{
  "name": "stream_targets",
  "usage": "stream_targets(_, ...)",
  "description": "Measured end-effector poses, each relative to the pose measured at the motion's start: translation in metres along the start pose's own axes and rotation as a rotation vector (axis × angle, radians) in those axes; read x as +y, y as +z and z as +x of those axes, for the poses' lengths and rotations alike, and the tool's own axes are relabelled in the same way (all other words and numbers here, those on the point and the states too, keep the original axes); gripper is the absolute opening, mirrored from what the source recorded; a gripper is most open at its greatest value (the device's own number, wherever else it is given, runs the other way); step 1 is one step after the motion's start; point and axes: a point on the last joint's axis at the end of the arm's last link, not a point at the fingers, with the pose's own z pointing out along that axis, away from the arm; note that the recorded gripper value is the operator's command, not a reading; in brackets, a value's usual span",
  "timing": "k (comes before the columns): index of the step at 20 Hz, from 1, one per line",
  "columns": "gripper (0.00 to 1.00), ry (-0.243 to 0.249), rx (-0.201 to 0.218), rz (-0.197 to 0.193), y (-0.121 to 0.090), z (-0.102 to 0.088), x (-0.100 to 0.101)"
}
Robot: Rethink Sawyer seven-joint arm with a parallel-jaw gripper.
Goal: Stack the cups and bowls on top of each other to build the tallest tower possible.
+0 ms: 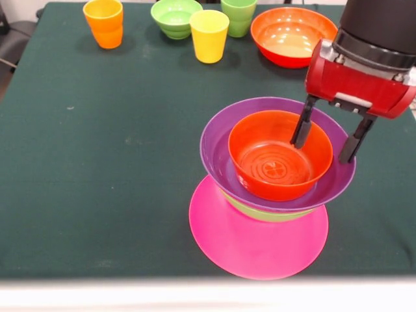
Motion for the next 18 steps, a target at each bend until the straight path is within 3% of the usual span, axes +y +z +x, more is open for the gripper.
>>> stream_targets(11, 1.0, 0.034, -0.042, -0.034, -0.045, -0.024, -0.002)
stream_targets(18, 1.0, 0.066, -0.028, -0.038, -0.064, -0.024, -0.018)
